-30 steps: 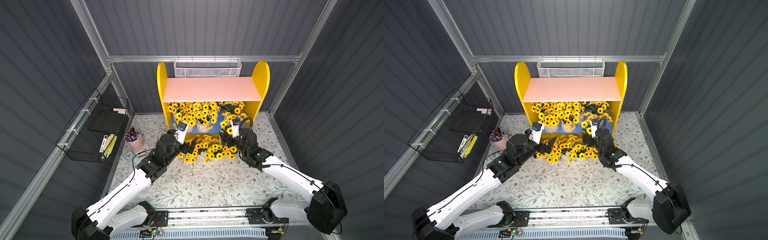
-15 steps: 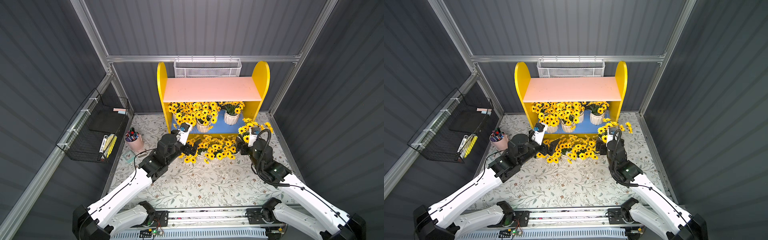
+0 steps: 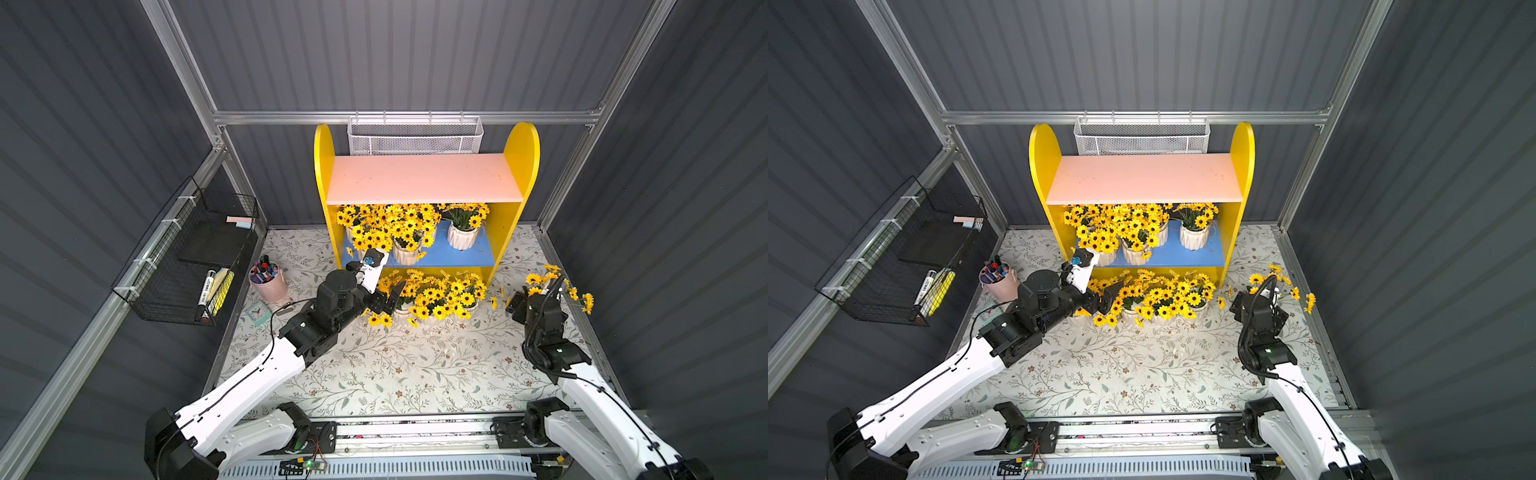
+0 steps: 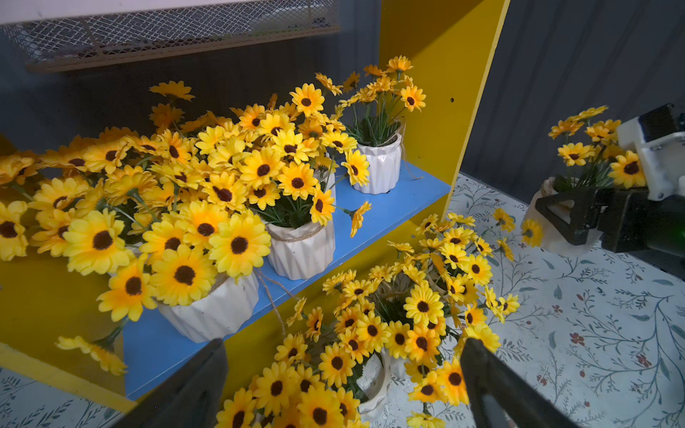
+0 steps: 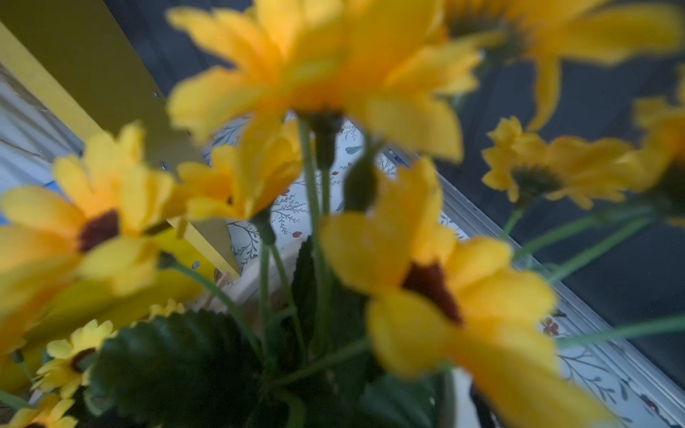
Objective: Take the sunflower pots off the shelves
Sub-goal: Place the sunflower pot at the center of the board.
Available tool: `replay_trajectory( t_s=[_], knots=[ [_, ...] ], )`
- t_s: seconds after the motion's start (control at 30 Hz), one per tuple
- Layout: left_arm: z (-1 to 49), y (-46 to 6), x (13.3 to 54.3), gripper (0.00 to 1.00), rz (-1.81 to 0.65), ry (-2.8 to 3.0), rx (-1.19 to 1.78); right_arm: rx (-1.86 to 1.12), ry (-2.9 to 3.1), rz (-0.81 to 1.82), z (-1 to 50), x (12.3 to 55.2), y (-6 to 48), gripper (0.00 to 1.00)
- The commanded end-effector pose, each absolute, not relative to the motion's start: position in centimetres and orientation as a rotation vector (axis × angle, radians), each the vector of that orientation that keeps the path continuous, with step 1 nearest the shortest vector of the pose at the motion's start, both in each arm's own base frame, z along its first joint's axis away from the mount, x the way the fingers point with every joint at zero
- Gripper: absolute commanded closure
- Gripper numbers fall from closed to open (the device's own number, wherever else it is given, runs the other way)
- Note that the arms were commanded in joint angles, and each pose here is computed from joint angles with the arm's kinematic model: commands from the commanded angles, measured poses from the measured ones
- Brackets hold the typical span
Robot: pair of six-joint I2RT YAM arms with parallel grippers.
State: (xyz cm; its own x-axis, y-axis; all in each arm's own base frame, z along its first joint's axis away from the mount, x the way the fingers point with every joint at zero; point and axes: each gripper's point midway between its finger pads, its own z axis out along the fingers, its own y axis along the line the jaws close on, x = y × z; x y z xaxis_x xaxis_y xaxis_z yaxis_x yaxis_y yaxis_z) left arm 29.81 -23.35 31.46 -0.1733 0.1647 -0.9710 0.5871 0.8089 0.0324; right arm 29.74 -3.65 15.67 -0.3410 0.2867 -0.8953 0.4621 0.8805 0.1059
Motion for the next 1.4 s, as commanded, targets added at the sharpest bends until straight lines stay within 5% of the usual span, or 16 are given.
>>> replay_trajectory(
  t_s=[0.0,0.4,0.63,1.37],
  knots=[
    [31.9,-23.5,29.4,0.01,-0.431,1.704,0.596,0.641,1.815,-0.132,17.1,31.0,-3.9,1.00],
    [31.8,-23.6,29.4,0.00,-0.432,1.698,0.599,0.678,1.862,-0.012,16.2,33.4,-2.2,1.00],
    [31.9,-23.7,29.3,0.01,-0.442,1.697,0.596,0.898,1.861,-0.018,14.3,32.2,-3.3,1.00],
    [32.7,-23.5,28.7,0.01,-0.471,1.676,0.581,0.965,1.832,-0.227,12.3,28.7,-1.8,1.00]
  ],
)
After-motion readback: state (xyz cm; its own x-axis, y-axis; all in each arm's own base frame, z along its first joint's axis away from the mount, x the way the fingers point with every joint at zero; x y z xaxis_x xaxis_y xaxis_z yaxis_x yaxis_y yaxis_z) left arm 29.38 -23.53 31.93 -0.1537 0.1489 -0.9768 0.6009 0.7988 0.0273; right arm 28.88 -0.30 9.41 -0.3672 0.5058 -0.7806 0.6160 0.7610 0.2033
